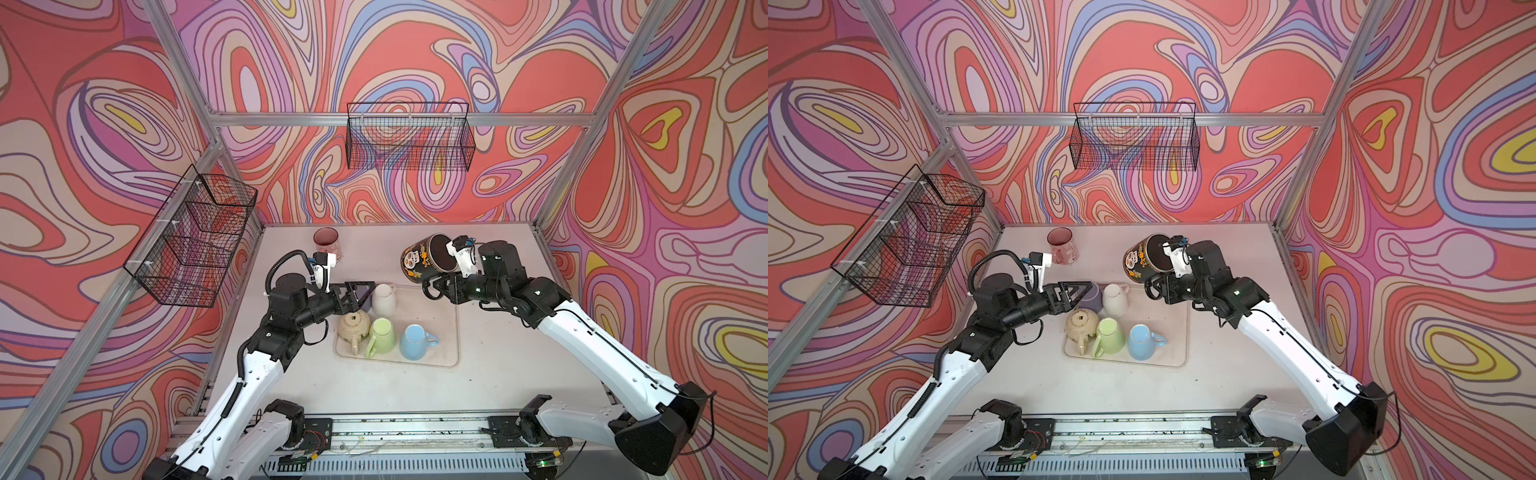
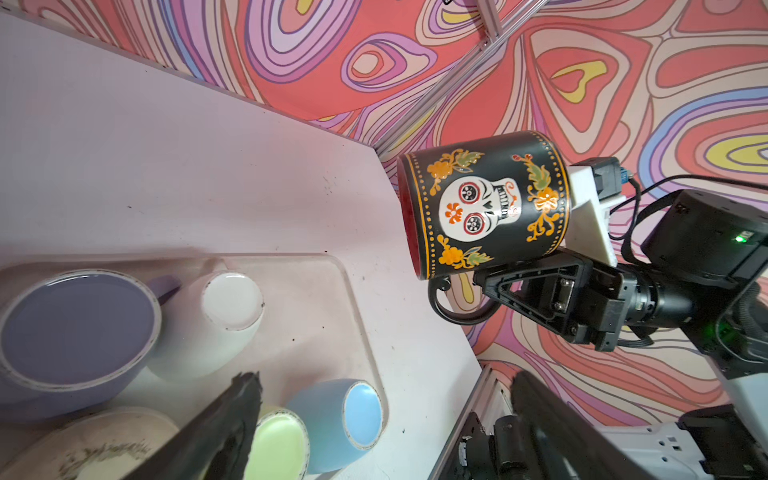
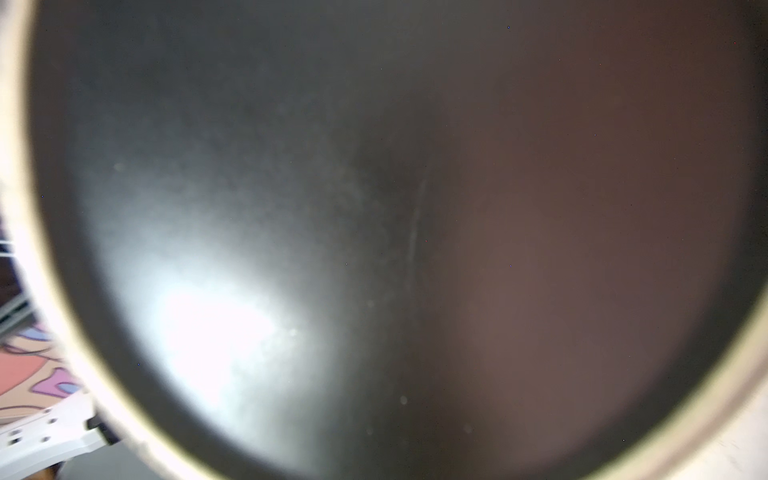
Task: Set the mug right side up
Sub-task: 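Lift the black skull mug off the tray with the right gripper, then grasp the black skull mug's rim with the left gripper while the right holds it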
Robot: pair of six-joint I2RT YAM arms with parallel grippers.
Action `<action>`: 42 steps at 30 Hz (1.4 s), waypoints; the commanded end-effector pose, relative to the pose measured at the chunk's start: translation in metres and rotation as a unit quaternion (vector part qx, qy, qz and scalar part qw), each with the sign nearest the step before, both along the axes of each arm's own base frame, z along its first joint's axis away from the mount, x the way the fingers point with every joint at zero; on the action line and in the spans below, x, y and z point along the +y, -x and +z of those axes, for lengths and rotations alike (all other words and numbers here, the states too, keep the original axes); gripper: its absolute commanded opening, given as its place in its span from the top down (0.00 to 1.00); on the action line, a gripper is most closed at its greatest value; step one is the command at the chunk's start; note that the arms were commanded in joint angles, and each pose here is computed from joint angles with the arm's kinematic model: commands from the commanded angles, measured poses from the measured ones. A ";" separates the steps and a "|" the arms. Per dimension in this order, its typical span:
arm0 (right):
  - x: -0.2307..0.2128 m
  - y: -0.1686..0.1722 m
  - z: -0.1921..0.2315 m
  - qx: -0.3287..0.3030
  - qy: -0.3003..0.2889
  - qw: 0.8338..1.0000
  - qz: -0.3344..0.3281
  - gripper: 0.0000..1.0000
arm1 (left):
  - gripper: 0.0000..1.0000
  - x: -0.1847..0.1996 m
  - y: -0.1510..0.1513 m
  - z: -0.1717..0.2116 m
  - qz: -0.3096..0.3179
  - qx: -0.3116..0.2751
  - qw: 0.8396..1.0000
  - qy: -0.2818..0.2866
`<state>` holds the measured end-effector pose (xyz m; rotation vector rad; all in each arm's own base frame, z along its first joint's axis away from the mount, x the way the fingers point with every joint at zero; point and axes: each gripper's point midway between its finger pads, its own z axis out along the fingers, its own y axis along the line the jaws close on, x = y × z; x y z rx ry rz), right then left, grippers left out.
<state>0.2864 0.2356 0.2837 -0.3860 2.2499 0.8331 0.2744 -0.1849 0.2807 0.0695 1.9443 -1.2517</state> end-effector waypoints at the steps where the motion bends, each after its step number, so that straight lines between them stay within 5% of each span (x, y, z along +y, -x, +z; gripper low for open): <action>1: 0.014 -0.001 0.069 -0.094 -0.096 0.990 0.030 1.00 | 0.06 -0.015 0.002 0.024 -0.035 -0.046 0.996 0.061; 11: 0.027 0.005 0.097 -0.119 -0.159 0.977 0.074 1.00 | 0.12 -0.047 0.003 0.031 -0.097 -0.082 0.980 0.152; 34: 0.050 0.020 0.124 -0.091 -0.257 0.949 0.155 1.00 | 0.13 -0.083 0.008 0.023 -0.151 -0.137 0.958 0.201; 42: 0.053 0.020 0.123 -0.091 -0.262 0.946 0.167 1.00 | 0.11 -0.085 0.010 0.054 -0.161 -0.179 0.948 0.210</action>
